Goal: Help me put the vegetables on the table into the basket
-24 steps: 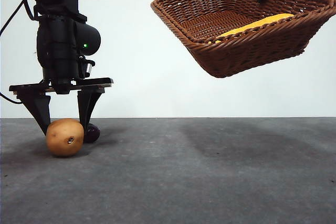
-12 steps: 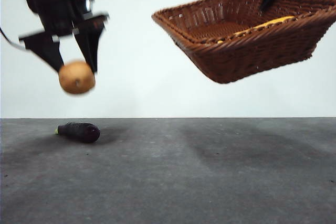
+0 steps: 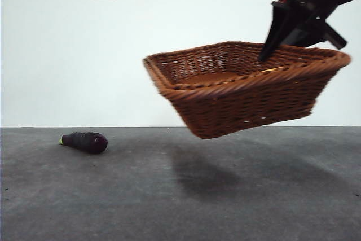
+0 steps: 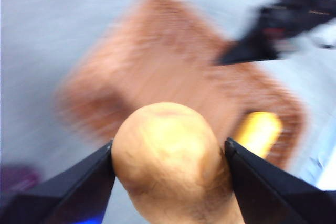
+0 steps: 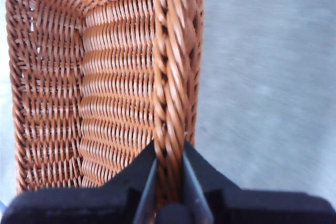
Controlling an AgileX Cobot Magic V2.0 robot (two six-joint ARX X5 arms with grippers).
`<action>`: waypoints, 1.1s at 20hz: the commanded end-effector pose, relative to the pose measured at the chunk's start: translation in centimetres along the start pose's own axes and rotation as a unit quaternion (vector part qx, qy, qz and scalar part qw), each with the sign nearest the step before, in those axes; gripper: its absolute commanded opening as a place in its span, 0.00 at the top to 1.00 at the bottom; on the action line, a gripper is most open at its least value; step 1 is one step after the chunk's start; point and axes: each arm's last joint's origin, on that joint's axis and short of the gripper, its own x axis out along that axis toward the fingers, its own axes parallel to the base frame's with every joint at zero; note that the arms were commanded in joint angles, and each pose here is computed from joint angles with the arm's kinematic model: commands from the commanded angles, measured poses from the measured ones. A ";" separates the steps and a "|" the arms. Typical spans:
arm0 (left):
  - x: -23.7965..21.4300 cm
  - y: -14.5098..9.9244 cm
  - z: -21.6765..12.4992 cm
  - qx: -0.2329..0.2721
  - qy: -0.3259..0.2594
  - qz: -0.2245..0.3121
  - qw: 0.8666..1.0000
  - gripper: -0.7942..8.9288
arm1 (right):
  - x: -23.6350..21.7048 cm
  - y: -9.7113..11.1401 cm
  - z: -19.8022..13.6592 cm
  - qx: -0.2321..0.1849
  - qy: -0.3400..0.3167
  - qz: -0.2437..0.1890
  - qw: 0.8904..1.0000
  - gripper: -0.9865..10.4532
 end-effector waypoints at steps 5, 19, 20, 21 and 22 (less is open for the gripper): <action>8.4 -2.3 -0.1 0.037 0.071 -0.022 0.997 0.93 | 1.0 1.3 -0.2 0.010 0.003 0.024 1.000 0.92; 15.7 -1.9 -2.2 -0.010 0.162 -0.044 0.986 0.43 | 1.0 1.3 -0.2 0.013 0.001 0.025 1.000 0.92; 15.7 -1.9 -2.2 -0.011 0.165 -0.045 0.985 0.43 | 1.0 1.3 -0.2 0.013 0.001 0.025 1.000 0.92; 15.6 -1.8 -2.2 -0.012 0.163 -0.043 0.986 0.43 | 1.0 1.3 -0.2 0.013 0.001 0.025 1.000 0.92; 15.3 -1.4 -2.0 -0.016 0.159 -0.040 0.986 0.43 | 1.0 1.3 -0.2 0.013 0.001 0.025 1.000 0.92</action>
